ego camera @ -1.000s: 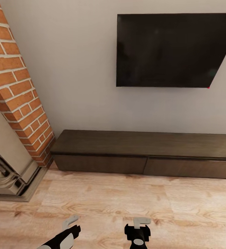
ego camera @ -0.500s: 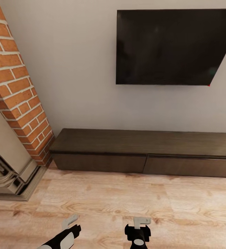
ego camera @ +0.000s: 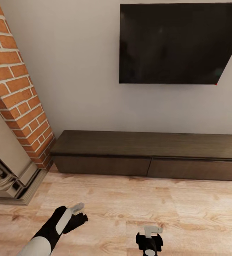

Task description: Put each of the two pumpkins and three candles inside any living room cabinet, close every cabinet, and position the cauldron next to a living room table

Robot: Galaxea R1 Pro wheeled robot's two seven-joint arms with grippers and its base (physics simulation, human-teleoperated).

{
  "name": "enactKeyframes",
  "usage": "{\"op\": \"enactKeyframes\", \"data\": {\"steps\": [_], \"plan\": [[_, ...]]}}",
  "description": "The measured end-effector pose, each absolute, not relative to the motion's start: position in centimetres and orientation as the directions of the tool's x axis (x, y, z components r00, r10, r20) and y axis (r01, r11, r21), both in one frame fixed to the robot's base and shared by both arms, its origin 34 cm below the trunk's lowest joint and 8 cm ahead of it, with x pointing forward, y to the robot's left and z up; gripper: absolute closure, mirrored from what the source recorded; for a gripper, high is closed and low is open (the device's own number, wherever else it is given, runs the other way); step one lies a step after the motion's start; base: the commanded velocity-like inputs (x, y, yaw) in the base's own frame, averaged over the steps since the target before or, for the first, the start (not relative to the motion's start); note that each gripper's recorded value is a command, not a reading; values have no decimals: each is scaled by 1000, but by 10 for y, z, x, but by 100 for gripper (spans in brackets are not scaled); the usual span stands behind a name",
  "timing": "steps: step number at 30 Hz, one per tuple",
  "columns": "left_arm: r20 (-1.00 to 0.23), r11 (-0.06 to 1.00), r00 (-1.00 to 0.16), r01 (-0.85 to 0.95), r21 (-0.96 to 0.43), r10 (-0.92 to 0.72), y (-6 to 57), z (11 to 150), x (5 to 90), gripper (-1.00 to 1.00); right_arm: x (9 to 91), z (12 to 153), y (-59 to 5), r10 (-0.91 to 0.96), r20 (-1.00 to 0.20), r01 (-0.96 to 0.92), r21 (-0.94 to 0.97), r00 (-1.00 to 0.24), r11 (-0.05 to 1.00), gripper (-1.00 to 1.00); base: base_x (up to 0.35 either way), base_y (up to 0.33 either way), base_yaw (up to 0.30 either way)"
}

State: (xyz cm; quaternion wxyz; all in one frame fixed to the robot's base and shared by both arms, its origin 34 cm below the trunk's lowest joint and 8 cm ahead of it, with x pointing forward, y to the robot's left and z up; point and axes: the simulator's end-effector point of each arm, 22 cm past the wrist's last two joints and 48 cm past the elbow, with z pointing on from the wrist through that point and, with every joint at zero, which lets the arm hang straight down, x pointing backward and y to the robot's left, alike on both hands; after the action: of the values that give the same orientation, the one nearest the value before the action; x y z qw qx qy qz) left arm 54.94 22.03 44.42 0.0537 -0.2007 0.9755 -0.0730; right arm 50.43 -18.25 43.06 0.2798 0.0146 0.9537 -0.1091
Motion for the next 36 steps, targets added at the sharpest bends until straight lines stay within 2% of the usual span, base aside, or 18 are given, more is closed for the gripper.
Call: {"op": "enactKeyframes", "data": {"steps": [2,4,6,10,25,32,36], "plan": [[-72,898,-918,-363,-250,-391,223,481,576,-100,503,426,-188,-30,-537,95,-204,-843,974,-100,0,0,0],[-137,877,-900,-353,-327,-413,233,519,604,-100,503,422,-195,-29,-537,101,-212,-843,972,-100,0,0,0],[-190,858,-878,-347,-379,-439,240,545,620,-100,503,418,-199,-28,-538,106,-216,-843,971,-100,0,0,0],[-210,813,-851,-345,-469,-482,237,562,631,-100,502,410,-201,-26,-539,110,-218,-842,970,-100,0,0,0],[-253,820,-867,-257,-511,-429,210,554,637,-100,499,381,-200,-20,-543,115,-214,-839,970,-100,0,0,0],[-218,765,-882,-214,-607,-419,170,554,635,-100,497,366,-203,-15,-542,121,-214,-840,969,-100,0,0,0],[-205,736,-877,-216,-641,-435,171,552,636,-100,495,358,-204,-10,-542,127,-214,-840,969,-100,0,0,0]]}}
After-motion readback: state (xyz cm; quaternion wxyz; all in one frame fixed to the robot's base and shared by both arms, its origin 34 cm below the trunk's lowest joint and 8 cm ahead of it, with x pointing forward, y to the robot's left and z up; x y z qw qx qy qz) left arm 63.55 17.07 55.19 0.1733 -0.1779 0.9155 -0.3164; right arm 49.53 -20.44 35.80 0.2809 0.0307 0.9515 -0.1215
